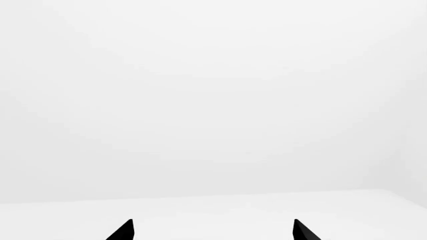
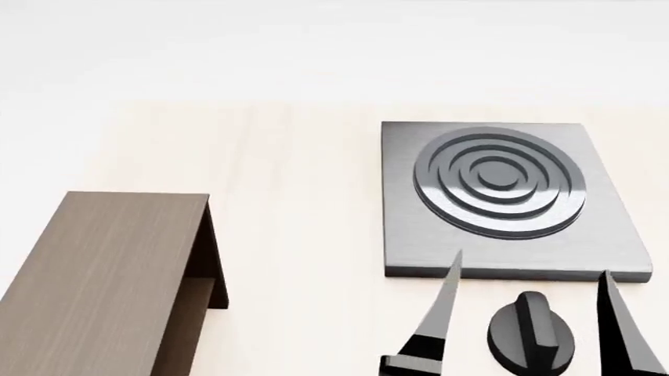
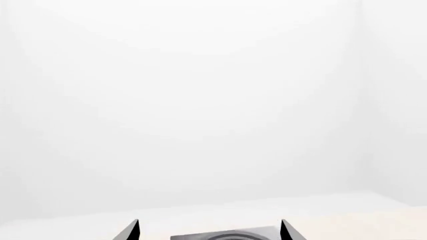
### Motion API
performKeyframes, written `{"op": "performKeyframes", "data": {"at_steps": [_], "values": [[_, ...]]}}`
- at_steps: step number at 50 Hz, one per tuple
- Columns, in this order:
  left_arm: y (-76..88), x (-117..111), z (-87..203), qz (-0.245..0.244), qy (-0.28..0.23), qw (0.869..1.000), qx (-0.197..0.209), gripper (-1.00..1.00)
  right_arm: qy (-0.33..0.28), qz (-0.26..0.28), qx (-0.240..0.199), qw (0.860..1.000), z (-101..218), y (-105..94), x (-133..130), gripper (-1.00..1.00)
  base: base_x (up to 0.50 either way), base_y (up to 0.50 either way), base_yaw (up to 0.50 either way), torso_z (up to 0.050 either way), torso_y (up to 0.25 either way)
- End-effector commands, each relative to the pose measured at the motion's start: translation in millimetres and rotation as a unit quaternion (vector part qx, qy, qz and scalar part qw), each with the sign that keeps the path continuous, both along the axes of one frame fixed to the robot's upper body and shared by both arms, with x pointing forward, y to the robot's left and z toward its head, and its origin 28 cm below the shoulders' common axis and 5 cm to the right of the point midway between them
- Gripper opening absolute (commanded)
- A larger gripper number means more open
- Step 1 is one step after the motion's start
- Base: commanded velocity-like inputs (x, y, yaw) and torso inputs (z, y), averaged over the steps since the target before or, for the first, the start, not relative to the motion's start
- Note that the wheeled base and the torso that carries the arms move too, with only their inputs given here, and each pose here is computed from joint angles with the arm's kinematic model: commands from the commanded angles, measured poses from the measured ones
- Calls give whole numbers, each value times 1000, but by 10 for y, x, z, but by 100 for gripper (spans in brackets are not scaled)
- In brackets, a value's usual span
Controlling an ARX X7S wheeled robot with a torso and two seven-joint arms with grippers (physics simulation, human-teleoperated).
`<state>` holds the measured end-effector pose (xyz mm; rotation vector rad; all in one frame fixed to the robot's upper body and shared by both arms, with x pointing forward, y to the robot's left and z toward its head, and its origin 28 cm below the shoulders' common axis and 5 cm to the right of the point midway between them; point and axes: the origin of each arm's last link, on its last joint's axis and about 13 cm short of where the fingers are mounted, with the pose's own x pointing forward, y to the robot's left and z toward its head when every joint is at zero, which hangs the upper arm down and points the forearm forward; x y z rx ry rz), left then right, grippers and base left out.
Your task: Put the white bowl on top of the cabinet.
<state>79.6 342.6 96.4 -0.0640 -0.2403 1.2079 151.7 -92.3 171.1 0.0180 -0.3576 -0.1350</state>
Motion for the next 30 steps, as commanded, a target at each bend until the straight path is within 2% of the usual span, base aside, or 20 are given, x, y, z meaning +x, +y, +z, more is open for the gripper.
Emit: {"op": "performKeyframes", "data": {"at_steps": [1, 16, 30], "values": [[-1, 0, -3, 0, 0, 1000, -1, 100, 12, -19, -13, 1000, 176, -38, 0, 100, 0, 0, 0, 0, 0], [-3, 4, -15, -2, 1, 1000, -2, 100, 6, -33, -30, 999, 415, -112, -75, 100, 0, 0, 0, 0, 0], [-4, 25, -32, -4, 2, 1000, -4, 100, 10, -84, -16, 996, 560, -276, -141, 100, 0, 0, 0, 0, 0]]}}
